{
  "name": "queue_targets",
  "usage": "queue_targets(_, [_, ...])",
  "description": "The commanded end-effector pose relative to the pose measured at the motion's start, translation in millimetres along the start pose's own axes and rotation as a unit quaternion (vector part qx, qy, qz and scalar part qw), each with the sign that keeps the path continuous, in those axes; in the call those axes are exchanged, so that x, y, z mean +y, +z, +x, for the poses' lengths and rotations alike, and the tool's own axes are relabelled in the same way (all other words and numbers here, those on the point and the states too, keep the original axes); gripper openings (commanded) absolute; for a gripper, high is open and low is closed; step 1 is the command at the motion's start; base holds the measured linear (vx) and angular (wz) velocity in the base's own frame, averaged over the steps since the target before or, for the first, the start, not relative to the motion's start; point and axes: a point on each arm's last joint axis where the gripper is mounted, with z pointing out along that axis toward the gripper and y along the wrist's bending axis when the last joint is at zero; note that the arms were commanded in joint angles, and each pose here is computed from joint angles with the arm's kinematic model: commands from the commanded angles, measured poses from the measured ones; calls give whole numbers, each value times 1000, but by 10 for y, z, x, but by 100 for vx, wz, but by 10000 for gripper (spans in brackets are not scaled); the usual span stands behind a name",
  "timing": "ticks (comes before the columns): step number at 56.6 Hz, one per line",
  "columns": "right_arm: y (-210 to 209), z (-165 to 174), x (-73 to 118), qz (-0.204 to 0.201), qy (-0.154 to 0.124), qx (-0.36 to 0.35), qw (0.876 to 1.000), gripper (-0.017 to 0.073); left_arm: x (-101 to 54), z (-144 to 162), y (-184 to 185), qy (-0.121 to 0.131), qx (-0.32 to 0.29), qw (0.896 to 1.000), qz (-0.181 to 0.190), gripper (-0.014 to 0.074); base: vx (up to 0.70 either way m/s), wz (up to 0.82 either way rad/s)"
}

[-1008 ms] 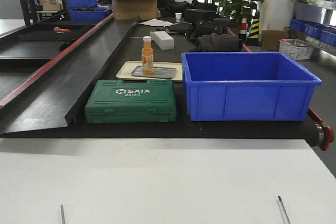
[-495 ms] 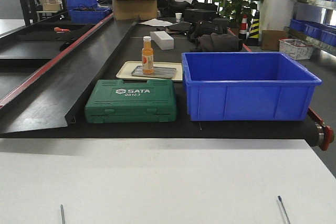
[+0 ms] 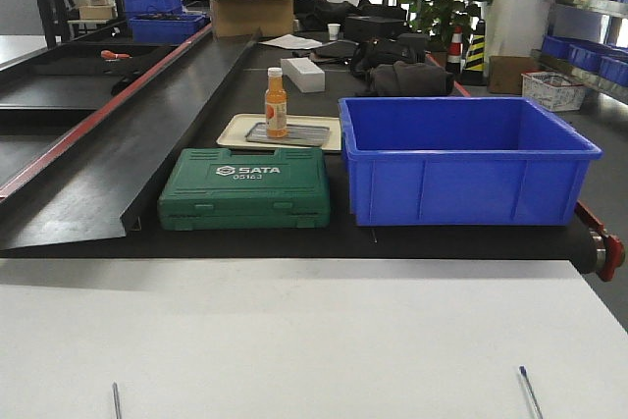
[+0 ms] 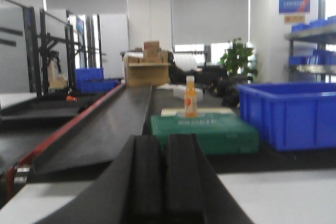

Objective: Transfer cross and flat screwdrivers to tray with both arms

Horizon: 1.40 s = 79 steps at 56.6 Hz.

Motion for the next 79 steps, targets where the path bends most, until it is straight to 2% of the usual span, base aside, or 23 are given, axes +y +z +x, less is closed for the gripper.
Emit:
queue_targets(1, [36, -615, 23, 0, -21, -71, 997, -8, -3, -498, 52, -10, -76, 997, -2, 3, 0, 0])
queue_targets(5, [145, -961, 30, 4, -29, -62, 998, -8, -16, -805, 156, -7, -68, 998, 1, 3, 0, 0])
queue_targets(11, [438, -1362, 37, 7, -44, -39, 998, -8, -37, -1242, 474, 13, -39, 999, 4, 3, 0, 0])
queue_targets(17, [814, -1557, 39, 8, -43, -13, 999, -8, -51, -1431, 867, 13, 7, 1000, 7, 3, 0, 0])
queue_targets(22, [1080, -1536, 36, 8, -41, 17, 999, -8, -60, -1410, 1169, 12, 50, 999, 9, 3, 0, 0])
queue_targets(27, [1266, -1402, 28, 8, -40, 53, 998, -8, -61, -1250, 1393, 5, 88, 996, 8, 3, 0, 0])
queue_targets(36, [1494, -1105, 11, 11, -25, 142, 990, -6, -61, -982, 1629, 6, 147, 989, 8, 11, 0, 0])
queue_targets(43, [1579, -938, 0, 14, -26, 196, 980, 30, -66, -864, 1719, 5, 171, 985, 9, 55, 0, 0])
queue_targets(49, [1590, -869, -6, 15, -27, 224, 974, 118, -67, -809, 1747, 4, 186, 983, 9, 138, 0, 0])
queue_targets(55, [1588, -847, -9, 16, -29, 234, 972, 280, -69, -772, 1747, 4, 202, 979, 10, 255, 0, 0])
queue_targets(62, [1607, -885, -5, 14, -29, 212, 977, 510, -72, -747, 1736, 4, 216, 976, 12, 400, 0, 0])
queue_targets(67, [1626, -929, 0, 12, -29, 186, 982, 624, -74, -724, 1725, 4, 230, 973, 13, 474, 0, 0])
queue_targets(71, [1649, -934, 3, 13, -19, 178, 984, 668, -76, -700, 1712, 4, 245, 969, 15, 506, 0, 0])
queue_targets(74, [1681, -888, -1, 16, -6, 196, 981, 670, -78, -679, 1701, 3, 257, 966, 16, 511, 0, 0])
queue_targets(76, [1717, -826, -6, 20, 2, 225, 974, 666, -79, -667, 1694, 3, 264, 964, 16, 511, 0, 0])
queue_targets(79, [1809, -685, -18, 27, 5, 289, 957, 654, -81, -655, 1686, 3, 272, 962, 17, 510, 0, 0])
